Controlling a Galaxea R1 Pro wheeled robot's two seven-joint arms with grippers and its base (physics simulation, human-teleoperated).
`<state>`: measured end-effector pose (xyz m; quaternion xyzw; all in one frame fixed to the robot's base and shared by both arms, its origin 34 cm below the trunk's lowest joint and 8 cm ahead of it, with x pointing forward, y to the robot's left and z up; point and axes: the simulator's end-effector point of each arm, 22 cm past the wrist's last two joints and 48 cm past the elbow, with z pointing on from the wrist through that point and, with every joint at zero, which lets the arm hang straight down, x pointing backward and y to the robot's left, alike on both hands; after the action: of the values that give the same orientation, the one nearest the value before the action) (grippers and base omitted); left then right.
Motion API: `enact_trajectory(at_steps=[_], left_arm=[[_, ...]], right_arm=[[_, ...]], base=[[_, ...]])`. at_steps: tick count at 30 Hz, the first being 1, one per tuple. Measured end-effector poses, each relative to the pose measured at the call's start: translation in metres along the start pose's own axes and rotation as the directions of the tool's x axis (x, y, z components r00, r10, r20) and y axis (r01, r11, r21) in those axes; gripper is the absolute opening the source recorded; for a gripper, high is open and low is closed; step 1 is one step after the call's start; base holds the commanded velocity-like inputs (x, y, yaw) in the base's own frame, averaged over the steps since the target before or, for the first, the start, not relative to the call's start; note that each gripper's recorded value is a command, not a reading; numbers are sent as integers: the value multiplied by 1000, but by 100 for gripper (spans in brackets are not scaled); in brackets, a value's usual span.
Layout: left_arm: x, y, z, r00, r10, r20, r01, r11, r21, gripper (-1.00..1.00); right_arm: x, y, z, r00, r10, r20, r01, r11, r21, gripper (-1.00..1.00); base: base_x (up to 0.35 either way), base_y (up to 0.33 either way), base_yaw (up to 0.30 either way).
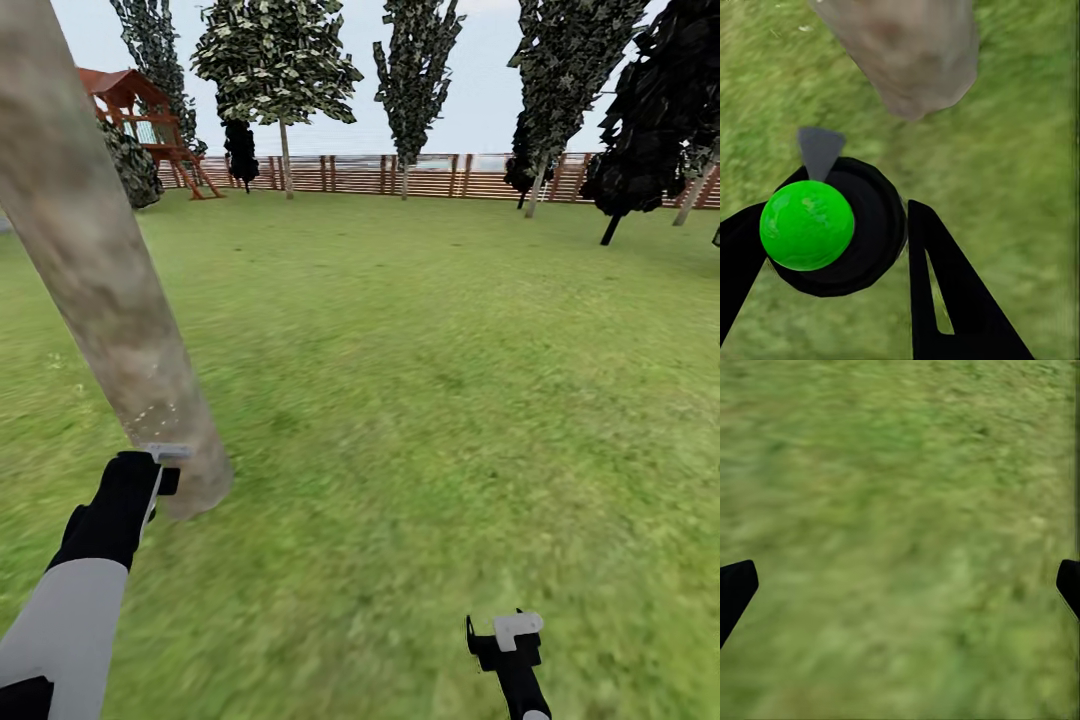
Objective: In the garden, pick up the pesticide atomizer on the floor and spray pesticide onto both trees until each tree trunk is fully covered.
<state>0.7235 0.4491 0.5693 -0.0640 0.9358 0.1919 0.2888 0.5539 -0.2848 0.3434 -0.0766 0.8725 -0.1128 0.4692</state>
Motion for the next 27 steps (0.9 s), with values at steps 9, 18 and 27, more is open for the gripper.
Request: enact_trajectory(at_steps=[9, 18, 27], left_arm=[[-1, 2, -1, 1000, -1, 2, 1, 1000, -5, -100], [3, -5, 0, 1000, 5, -3, -5, 1000, 2, -100], [4, -6, 0, 1000, 7, -4, -7, 1000, 3, -100]], right_arm=[[0, 1, 0, 1000, 1, 0, -1, 1000, -1, 100], [-1, 1, 0, 1000, 2, 1, -2, 1000, 0, 100], [0, -1, 0, 1000, 0, 1, 0, 1000, 3, 100]], base=[[191, -225, 242], [189, -218, 120], [165, -233, 1]])
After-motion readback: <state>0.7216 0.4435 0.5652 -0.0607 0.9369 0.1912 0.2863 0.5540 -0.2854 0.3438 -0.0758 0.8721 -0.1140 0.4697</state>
